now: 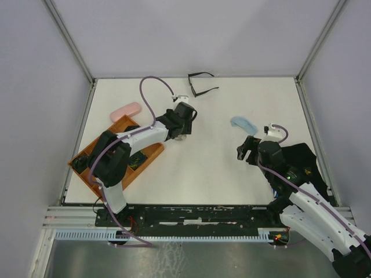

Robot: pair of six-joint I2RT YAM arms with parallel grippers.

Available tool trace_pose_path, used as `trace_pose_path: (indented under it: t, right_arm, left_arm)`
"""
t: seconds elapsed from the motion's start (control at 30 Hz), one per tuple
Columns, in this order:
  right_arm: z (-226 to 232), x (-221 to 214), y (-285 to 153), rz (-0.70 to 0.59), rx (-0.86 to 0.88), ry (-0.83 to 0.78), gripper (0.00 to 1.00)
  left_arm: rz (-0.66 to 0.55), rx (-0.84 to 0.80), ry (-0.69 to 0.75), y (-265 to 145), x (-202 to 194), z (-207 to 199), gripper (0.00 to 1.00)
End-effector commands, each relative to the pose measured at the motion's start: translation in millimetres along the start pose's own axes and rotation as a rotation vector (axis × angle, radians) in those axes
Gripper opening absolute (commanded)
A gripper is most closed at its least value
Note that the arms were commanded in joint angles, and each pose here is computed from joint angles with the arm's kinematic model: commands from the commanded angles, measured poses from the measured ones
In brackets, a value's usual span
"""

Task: Organize the sunglasses
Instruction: Move the sunglasses case at the center of the board.

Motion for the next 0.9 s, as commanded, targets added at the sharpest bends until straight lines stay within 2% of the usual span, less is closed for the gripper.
trace_pose_path:
  t: [0.0, 0.4, 0.87]
  right_arm:
    - [11.3, 14.5, -6.8, -0.008, 0.047, -0.029, 0.83]
    - [15.9, 8.4, -1.3, 0.073, 0.07, -0.053, 0.83]
    - [17.2, 8.3, -1.5, 0.085, 0.072, -0.05, 0.83]
  left_arm:
    - [-0.116, -0.022, 0.041, 13.2, 45.7, 19.8, 0.13]
    - [-0.021, -0.031, 0.039, 65.4, 52.3, 63.4, 0.16]
    - [0.035, -0.054, 0.037, 86.9, 40.3, 65.1, 0.3]
Point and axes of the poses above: each gripper's point midway between its finger pads, its own y axis out along the fingers, its own z axis along the line the jaws close on, x = y × z, the point moved 10 cm from there along -y, back along the fingers, and after that the axes turned 6 degrees about y, right-handed, at the moved point
